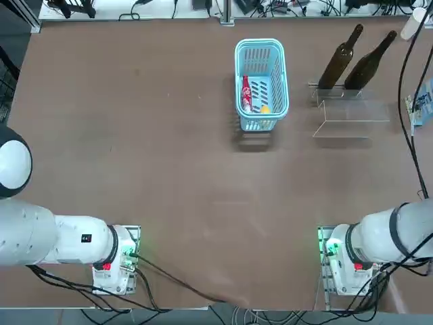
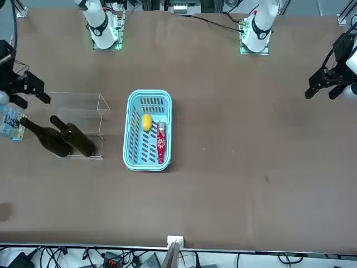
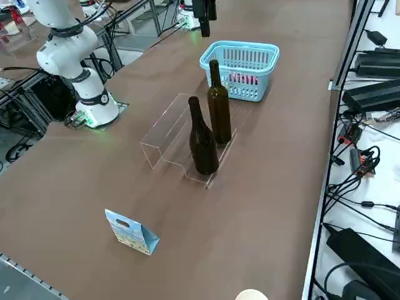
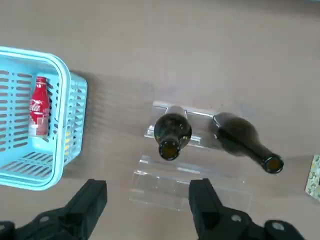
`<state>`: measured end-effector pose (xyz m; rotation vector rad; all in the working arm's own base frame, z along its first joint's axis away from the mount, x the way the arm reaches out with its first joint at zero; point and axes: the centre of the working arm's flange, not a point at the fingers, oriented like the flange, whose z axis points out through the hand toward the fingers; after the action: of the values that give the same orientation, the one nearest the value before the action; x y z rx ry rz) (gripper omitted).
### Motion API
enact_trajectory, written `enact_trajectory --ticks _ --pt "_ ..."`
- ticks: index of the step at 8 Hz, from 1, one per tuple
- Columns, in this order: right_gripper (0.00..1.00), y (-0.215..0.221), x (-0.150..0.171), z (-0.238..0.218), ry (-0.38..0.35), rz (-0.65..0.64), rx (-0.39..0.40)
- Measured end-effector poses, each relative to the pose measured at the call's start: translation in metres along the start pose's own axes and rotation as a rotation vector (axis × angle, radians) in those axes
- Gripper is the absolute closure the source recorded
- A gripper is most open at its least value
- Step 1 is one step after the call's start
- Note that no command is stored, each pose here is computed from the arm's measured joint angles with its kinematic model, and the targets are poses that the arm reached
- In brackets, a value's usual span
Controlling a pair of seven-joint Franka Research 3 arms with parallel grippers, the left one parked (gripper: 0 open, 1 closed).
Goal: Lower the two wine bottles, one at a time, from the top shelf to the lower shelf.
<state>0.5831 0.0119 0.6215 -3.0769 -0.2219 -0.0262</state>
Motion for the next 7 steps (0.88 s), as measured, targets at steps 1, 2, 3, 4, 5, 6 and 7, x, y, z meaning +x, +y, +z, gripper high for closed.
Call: enact_trajectory --ticks 1,2,3,4,5,6,7 --pt "0.00 -0.001 -0.003 0.007 -0.016 -0.002 -0.013" --pt "0.00 -0.003 -0.005 0.014 -0.028 -0.008 -0.030" --pt "0.00 -0.008 -0.007 0.018 -0.031 -0.020 -0.049" --pt "0.00 -0.012 -0.008 0.021 -0.029 -0.028 -0.068" --pt "0.00 -0.010 -0.009 0.023 -0.022 -0.025 -0.075" --pt "0.00 -0.005 -0.010 0.022 -0.011 -0.020 -0.076" --pt "0.00 -0.002 -0.010 0.020 0.001 -0.015 -0.078"
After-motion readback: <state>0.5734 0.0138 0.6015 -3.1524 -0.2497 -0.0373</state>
